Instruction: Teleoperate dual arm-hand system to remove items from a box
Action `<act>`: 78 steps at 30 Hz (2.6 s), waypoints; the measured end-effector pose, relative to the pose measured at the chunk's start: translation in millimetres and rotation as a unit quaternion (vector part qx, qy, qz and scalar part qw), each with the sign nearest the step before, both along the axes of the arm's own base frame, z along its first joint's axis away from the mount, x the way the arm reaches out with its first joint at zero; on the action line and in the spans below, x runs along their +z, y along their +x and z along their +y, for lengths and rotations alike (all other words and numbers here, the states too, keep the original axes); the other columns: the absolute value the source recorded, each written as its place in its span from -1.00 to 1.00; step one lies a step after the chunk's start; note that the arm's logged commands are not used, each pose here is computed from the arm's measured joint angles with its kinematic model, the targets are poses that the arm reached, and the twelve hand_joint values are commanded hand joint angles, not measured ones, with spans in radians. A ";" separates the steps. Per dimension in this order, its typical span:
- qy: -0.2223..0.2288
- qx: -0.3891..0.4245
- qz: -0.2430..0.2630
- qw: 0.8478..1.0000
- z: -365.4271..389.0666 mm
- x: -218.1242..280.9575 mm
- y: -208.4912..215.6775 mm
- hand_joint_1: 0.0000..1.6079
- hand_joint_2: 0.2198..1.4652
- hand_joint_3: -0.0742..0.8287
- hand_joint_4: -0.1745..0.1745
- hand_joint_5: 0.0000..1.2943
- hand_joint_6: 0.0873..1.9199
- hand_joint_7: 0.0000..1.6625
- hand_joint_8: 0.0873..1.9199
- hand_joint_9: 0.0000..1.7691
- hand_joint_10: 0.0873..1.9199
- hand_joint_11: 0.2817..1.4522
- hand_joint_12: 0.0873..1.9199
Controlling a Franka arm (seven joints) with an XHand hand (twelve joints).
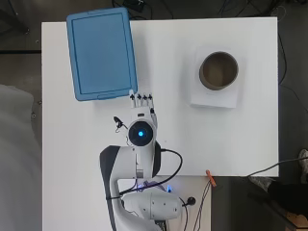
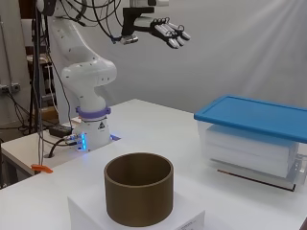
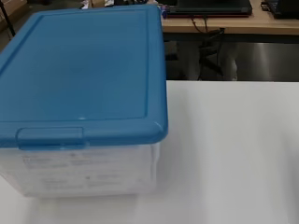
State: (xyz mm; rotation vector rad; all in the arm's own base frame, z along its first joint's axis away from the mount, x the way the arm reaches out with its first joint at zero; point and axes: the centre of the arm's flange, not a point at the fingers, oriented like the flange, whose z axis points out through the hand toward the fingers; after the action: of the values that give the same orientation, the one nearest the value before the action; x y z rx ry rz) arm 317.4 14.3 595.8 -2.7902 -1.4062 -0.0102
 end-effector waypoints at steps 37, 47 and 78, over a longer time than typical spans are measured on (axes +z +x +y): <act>-0.411 0.261 0.058 0.872 153.0 -206.9 64.3 -0.73 0.08 -0.83 0.00 -0.66 -1.00 -0.66 -1.00 -0.60 -1.00 -0.80 -1.00; -0.448 0.113 -0.030 0.886 167.6 -174.3 79.3 -0.73 0.16 -0.85 0.15 -0.42 -1.00 -0.36 -1.00 -0.38 -1.00 -0.57 -1.00; -0.399 0.194 0.022 0.896 183.7 -203.2 116.9 -0.18 0.14 -0.87 0.03 -0.70 -1.00 -0.81 -0.77 -0.62 -0.72 -0.54 -1.00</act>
State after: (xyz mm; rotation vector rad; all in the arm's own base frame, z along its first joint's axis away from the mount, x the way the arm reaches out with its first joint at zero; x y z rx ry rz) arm 434.2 197.9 392.5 -2.9159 -2.3500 0.8049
